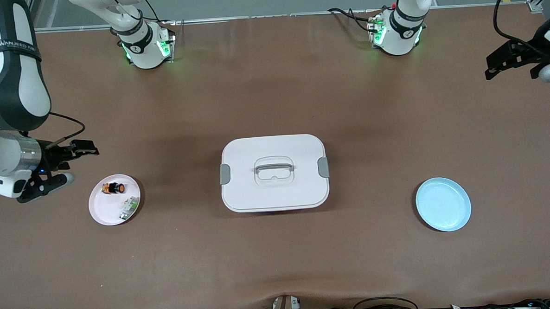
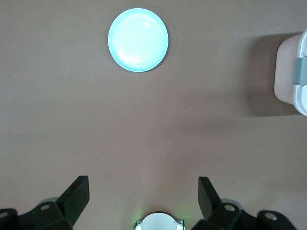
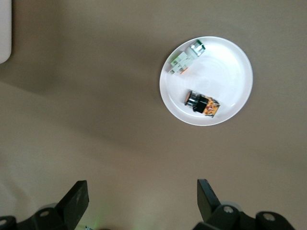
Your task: Transfer orange switch to right arm and place
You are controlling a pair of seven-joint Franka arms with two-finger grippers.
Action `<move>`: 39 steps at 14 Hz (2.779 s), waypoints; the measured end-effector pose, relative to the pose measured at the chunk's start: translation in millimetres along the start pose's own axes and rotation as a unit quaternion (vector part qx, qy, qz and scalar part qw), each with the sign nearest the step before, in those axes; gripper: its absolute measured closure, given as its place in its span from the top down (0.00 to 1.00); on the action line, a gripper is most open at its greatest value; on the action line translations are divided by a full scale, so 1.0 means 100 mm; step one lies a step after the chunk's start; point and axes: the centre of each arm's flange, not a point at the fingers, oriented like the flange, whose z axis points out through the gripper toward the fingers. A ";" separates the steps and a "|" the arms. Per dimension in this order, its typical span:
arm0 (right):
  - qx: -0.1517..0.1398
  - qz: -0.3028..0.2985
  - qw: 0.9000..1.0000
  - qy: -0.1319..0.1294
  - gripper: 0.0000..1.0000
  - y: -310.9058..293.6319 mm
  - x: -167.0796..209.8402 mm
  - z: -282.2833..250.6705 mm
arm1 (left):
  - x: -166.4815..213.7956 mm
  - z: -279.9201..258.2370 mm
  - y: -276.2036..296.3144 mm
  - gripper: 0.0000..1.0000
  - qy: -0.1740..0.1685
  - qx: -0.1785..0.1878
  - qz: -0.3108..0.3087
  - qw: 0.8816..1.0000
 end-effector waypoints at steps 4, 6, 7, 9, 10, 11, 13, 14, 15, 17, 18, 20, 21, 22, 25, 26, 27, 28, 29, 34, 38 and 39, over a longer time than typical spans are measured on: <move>-0.016 0.013 1.000 0.017 1.00 0.08 -0.03 -0.22 | 0.00 0.00 0.02 1.00 0.000 0.000 0.000 1.000; -0.017 0.026 0.999 0.026 1.00 0.22 -0.09 -0.31 | 0.00 0.00 0.02 1.00 0.000 0.000 0.000 1.000; -0.016 0.033 0.999 0.030 1.00 0.30 -0.13 -0.35 | 0.00 0.00 0.02 1.00 0.000 0.000 0.000 1.000; -0.009 0.052 0.998 0.046 1.00 0.45 -0.21 -0.45 | -0.01 -0.02 0.02 1.00 0.002 0.000 0.000 1.000; 0.000 0.070 0.996 0.059 1.00 0.54 -0.26 -0.53 | -0.01 -0.02 0.02 1.00 0.002 0.000 0.000 1.000; 0.009 0.088 0.993 0.072 1.00 0.64 -0.32 -0.61 | -0.01 -0.03 0.02 1.00 0.003 0.001 0.000 1.000; 0.014 0.108 0.990 0.087 1.00 0.76 -0.41 -0.72 | -0.01 -0.03 0.06 1.00 0.003 0.001 0.003 1.000; 0.012 0.111 0.990 0.090 1.00 0.77 -0.41 -0.75 | -0.01 -0.03 0.09 1.00 0.003 0.001 0.006 1.000; 0.012 0.113 0.989 0.092 1.00 0.76 -0.41 -0.77 | -0.01 -0.03 0.12 1.00 0.003 0.002 0.008 1.000; 0.009 0.124 0.988 0.097 1.00 0.74 -0.40 -0.82 | -0.02 -0.04 0.13 1.00 0.004 0.002 0.009 1.000; 0.008 0.134 0.986 0.100 1.00 0.73 -0.39 -0.85 | -0.02 -0.04 0.13 1.00 0.005 0.002 0.009 1.000; -0.003 0.155 0.982 0.103 1.00 0.65 -0.34 -0.88 | -0.02 -0.05 0.13 1.00 0.005 0.002 0.009 1.000; -0.011 0.158 0.982 0.102 1.00 0.57 -0.29 -0.88 | -0.02 -0.05 0.12 1.00 0.005 0.002 0.009 1.000; -0.017 0.156 0.983 0.100 1.00 0.47 -0.23 -0.88 | -0.02 -0.05 0.12 1.00 0.006 0.002 0.009 1.000; -0.022 0.153 0.983 0.098 1.00 0.31 -0.15 -0.87 | -0.03 -0.06 0.12 1.00 0.006 0.002 0.009 1.000; -0.022 0.153 0.983 0.097 1.00 0.32 -0.15 -0.87 | -0.04 -0.07 0.12 1.00 0.007 0.002 0.009 1.000; -0.023 0.155 0.983 0.098 1.00 0.33 -0.15 -0.87 | -0.05 -0.08 0.12 1.00 0.008 0.002 0.009 1.000; -0.024 0.155 0.983 0.098 1.00 0.34 -0.16 -0.87 | -0.06 -0.09 0.13 1.00 0.009 0.002 0.009 1.000; -0.025 0.155 0.982 0.100 1.00 0.34 -0.16 -0.88 | -0.08 -0.11 0.13 1.00 0.009 0.002 0.009 1.000; -0.039 0.159 0.976 0.144 1.00 0.32 -0.31 -1.00 | -0.19 -0.13 0.21 1.00 0.007 0.005 0.015 1.000; -0.050 0.161 0.969 0.181 1.00 0.22 -0.60 -1.13 | -0.24 -0.11 0.24 1.00 0.005 0.006 0.018 1.000; -0.052 0.161 0.967 0.188 1.00 0.20 -0.66 -1.15 | -0.24 -0.11 0.25 1.00 0.005 0.006 0.019 1.000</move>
